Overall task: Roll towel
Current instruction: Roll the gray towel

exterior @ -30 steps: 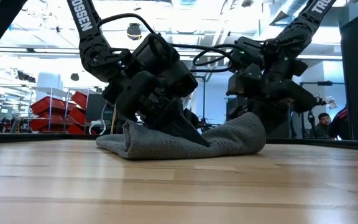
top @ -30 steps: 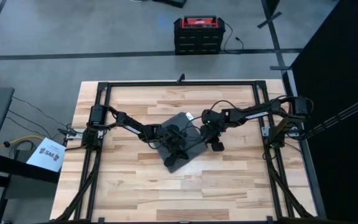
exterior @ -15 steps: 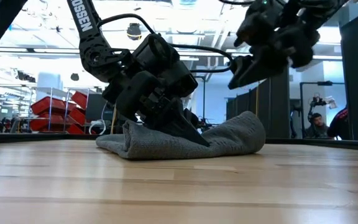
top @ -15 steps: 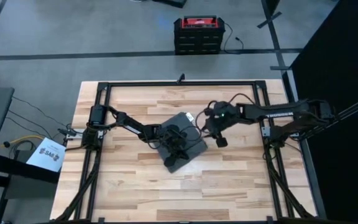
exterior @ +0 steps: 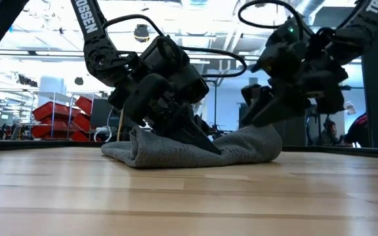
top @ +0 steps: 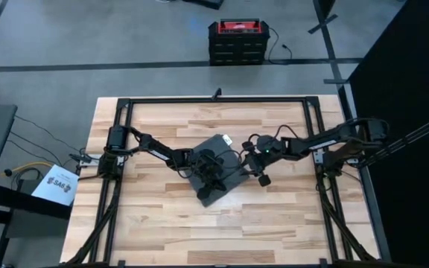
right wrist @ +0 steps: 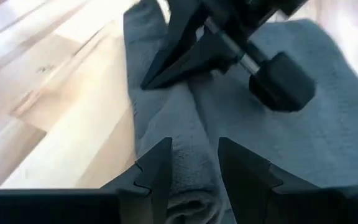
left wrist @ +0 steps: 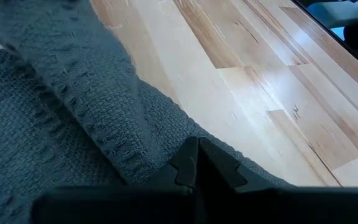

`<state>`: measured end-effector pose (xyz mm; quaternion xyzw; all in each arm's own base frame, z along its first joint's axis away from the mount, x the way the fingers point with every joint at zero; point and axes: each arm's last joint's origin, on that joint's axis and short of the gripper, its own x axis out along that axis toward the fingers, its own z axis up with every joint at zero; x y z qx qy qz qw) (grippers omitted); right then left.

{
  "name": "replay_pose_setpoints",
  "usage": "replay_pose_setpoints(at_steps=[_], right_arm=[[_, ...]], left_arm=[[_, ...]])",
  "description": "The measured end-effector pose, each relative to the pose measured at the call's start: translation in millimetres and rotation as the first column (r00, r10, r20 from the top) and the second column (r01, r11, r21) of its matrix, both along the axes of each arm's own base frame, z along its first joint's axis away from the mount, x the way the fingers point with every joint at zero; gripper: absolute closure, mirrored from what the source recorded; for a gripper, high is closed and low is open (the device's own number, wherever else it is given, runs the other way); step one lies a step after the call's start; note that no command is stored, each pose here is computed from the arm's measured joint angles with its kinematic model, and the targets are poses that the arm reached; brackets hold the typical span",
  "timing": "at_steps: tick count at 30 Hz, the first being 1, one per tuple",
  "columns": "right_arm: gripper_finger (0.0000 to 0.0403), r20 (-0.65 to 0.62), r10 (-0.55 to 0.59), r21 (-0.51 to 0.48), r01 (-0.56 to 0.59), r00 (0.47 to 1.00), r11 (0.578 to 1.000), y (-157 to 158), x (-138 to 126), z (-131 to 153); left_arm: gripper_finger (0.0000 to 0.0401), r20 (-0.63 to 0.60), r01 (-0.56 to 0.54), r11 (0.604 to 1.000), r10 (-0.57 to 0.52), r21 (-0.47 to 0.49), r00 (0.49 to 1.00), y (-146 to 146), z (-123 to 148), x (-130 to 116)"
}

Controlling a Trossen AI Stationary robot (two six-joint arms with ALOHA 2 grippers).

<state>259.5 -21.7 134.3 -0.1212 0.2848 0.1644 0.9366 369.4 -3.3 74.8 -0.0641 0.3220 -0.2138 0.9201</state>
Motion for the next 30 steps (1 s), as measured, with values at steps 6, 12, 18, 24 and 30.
replay_pose_setpoints(at_steps=[6, 12, 18, 24, 30], right_arm=[[0.0284, 0.011, -0.004, -0.005, 0.004, 1.0, 1.0, -1.2, -4.0, -5.6], [0.0284, 0.005, -0.02, 0.006, 0.02, 1.0, 1.0, -2.8, -5.3, -5.4], [0.027, -0.027, -0.128, 0.087, 0.13, 0.991, 0.988, -10.6, -6.1, -5.1], [0.0192, -0.129, -0.159, 0.243, 0.187, 0.979, 0.952, -19.4, -1.0, 1.9], [0.0119, -0.128, -0.096, 0.191, 0.12, 0.987, 0.974, -15.9, 0.1, 1.2]], left_arm=[[0.0401, -0.005, -0.008, 1.0, 0.008, -0.01, 1.0, 0.0, 0.1, 0.1], [0.0401, -0.011, -0.015, 1.0, 0.015, -0.02, 1.0, 0.0, 0.1, 0.0], [0.0401, -0.015, -0.02, 1.0, 0.019, -0.025, 1.0, 0.0, 0.1, 0.0], [0.0401, -0.015, -0.021, 0.999, 0.02, -0.027, 1.0, 0.0, 0.1, 0.1], [0.0401, -0.014, -0.019, 1.0, 0.018, -0.025, 1.0, -0.1, 0.1, 0.1]])
